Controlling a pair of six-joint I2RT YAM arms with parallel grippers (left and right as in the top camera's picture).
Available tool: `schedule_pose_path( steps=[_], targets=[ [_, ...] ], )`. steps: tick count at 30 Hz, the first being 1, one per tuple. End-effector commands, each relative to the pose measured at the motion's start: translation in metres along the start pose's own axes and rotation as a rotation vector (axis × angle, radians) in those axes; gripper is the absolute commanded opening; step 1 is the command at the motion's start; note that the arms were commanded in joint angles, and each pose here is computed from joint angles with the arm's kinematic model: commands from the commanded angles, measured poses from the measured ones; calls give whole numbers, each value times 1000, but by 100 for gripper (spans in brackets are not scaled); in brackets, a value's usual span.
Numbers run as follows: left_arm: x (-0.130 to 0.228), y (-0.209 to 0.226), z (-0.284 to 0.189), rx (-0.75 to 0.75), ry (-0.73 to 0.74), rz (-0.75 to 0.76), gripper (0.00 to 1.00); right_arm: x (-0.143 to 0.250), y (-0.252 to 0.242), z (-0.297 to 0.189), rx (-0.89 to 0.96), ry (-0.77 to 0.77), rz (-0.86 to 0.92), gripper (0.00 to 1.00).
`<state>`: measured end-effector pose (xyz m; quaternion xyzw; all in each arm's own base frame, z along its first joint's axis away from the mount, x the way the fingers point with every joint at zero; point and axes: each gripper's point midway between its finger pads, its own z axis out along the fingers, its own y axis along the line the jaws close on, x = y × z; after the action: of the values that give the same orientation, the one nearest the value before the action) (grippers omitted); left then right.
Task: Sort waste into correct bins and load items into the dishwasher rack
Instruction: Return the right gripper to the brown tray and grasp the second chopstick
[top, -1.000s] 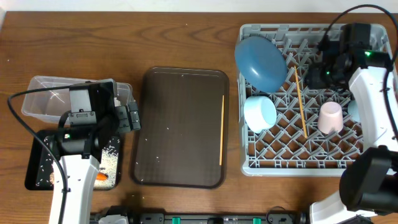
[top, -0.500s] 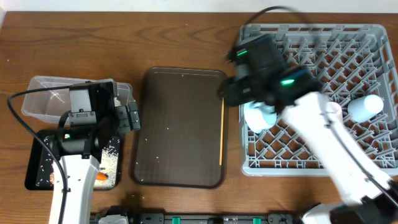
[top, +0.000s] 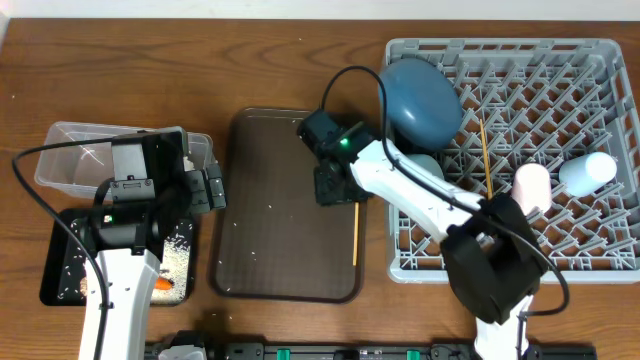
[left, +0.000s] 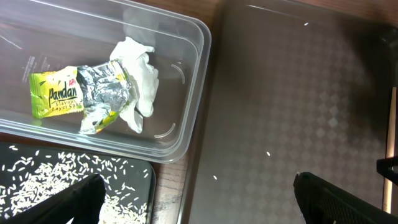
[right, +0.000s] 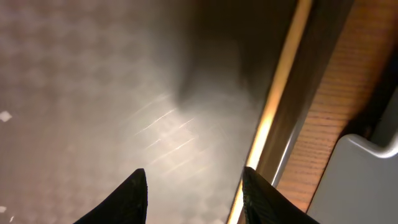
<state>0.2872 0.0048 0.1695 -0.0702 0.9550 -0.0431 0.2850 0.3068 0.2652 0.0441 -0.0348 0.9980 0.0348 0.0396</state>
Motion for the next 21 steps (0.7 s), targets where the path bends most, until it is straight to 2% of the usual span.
schedule_pose_path(
  steps=[1,7,18,19,21],
  targets=[
    [-7,-2,-5,5,-19,15,98,-3,-12,12,16,29,77,42],
    [-7,-2,-5,5,-19,15,98,5,-13,32,27,92,86,44],
    [-7,-2,-5,5,-19,15,98,17,-22,38,50,153,111,46],
    [-7,-2,-5,5,-19,15,98,18,-21,39,44,155,110,44],
    [-7,-2,-5,5,-19,15,98,16,-15,40,18,147,104,32]
  ],
)
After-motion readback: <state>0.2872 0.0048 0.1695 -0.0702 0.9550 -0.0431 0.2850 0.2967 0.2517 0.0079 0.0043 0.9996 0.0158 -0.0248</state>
